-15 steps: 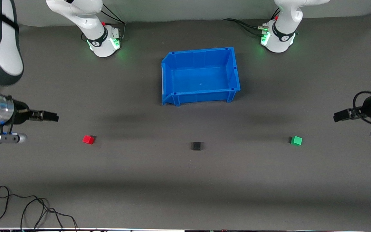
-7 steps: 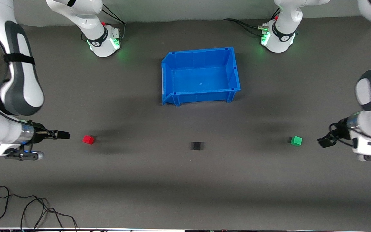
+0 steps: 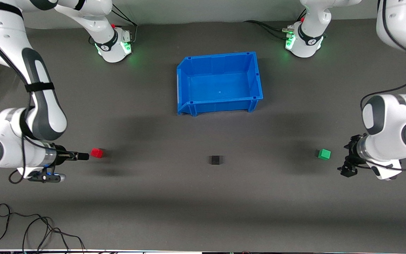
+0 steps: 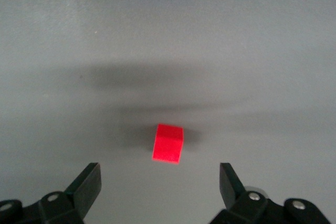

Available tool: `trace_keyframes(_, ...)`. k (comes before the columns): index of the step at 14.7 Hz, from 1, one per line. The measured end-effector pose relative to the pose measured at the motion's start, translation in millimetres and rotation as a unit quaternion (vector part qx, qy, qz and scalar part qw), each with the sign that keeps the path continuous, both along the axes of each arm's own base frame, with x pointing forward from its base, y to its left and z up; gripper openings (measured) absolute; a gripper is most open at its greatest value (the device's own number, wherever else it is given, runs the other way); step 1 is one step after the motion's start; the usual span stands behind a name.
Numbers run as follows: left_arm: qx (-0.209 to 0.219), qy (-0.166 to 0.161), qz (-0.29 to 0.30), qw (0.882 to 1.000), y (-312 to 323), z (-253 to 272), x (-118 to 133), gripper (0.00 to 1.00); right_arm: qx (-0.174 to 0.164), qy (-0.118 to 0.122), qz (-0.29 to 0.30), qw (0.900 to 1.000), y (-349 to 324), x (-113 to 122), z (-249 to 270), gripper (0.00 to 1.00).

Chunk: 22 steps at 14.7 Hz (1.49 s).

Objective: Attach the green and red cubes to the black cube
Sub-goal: 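Lower and close the right gripper on the red cube while the left grasps green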

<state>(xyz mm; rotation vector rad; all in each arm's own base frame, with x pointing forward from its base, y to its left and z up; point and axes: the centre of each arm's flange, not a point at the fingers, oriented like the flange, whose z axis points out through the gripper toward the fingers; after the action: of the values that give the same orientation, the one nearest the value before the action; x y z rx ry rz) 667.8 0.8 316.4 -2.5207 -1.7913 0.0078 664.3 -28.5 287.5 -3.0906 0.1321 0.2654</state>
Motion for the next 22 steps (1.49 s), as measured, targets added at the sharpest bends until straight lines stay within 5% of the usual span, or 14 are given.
trace_keyframes(5, 0.003, 0.035, 0.074, 0.997, 29.0, -71.7, -10.2, 1.0, 0.001, -0.014, 0.0, 1.0, 3.3, -9.8, -48.9, 1.0)
trace_keyframes(15, -0.003, 0.014, 0.036, 0.999, 17.8, -144.7, -29.7, 1.0, 0.001, -0.007, -0.004, 1.0, 0.6, -26.4, -91.1, 1.0)
trace_keyframes(22, -0.003, 0.011, 0.025, 1.0, 21.6, -133.1, -29.6, 0.98, 0.001, -0.013, -0.006, 1.0, -0.5, -36.1, -114.5, 1.0)
